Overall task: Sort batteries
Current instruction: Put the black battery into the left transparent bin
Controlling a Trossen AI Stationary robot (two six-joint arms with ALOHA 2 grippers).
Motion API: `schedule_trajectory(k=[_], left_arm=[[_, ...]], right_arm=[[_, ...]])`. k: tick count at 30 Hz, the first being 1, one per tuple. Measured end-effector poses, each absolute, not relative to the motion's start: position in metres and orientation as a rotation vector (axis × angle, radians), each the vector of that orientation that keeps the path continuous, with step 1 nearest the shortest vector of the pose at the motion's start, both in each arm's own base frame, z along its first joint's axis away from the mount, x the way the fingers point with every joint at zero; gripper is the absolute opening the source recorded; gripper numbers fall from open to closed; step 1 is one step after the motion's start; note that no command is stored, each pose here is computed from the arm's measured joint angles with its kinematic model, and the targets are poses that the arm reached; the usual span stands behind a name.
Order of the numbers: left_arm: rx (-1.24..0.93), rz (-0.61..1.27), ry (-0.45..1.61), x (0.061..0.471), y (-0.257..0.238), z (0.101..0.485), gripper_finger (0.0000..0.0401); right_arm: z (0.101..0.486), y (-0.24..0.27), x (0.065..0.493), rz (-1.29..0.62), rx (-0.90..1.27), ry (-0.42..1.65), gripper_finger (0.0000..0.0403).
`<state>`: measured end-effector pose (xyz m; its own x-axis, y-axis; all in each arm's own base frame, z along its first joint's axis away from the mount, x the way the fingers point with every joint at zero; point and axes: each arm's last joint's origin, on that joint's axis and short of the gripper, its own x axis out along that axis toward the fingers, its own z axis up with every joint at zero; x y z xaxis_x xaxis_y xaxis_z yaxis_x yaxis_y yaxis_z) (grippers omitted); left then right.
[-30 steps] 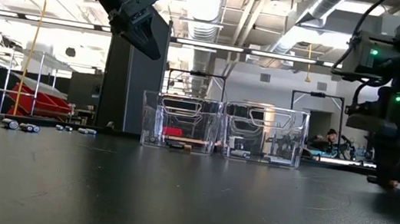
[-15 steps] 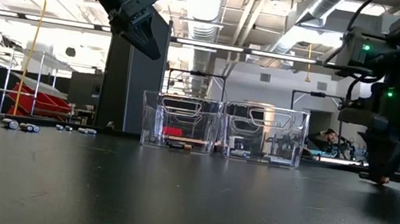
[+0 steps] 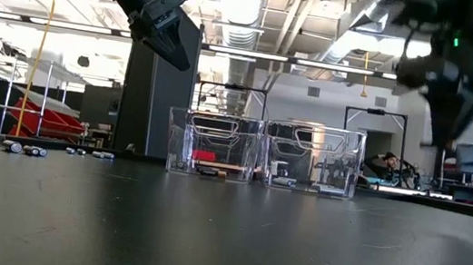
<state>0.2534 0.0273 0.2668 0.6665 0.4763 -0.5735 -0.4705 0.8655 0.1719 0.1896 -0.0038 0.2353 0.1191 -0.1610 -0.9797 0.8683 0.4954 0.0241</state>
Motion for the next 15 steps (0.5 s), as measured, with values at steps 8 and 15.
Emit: schedule_trajectory(k=[8, 15], left_arm=[[0.010, 0.534, 0.650, 0.253, 0.027, 0.267, 0.0082], [0.010, 0.535, 0.650, 0.253, 0.027, 0.267, 0.0082]], right_arm=[[0.319, -0.012, 0.193, -0.903, 0.657, 1.061, 0.0053], [0.369, -0.041, 0.233, -0.802, 0.572, 0.783, 0.0053]])
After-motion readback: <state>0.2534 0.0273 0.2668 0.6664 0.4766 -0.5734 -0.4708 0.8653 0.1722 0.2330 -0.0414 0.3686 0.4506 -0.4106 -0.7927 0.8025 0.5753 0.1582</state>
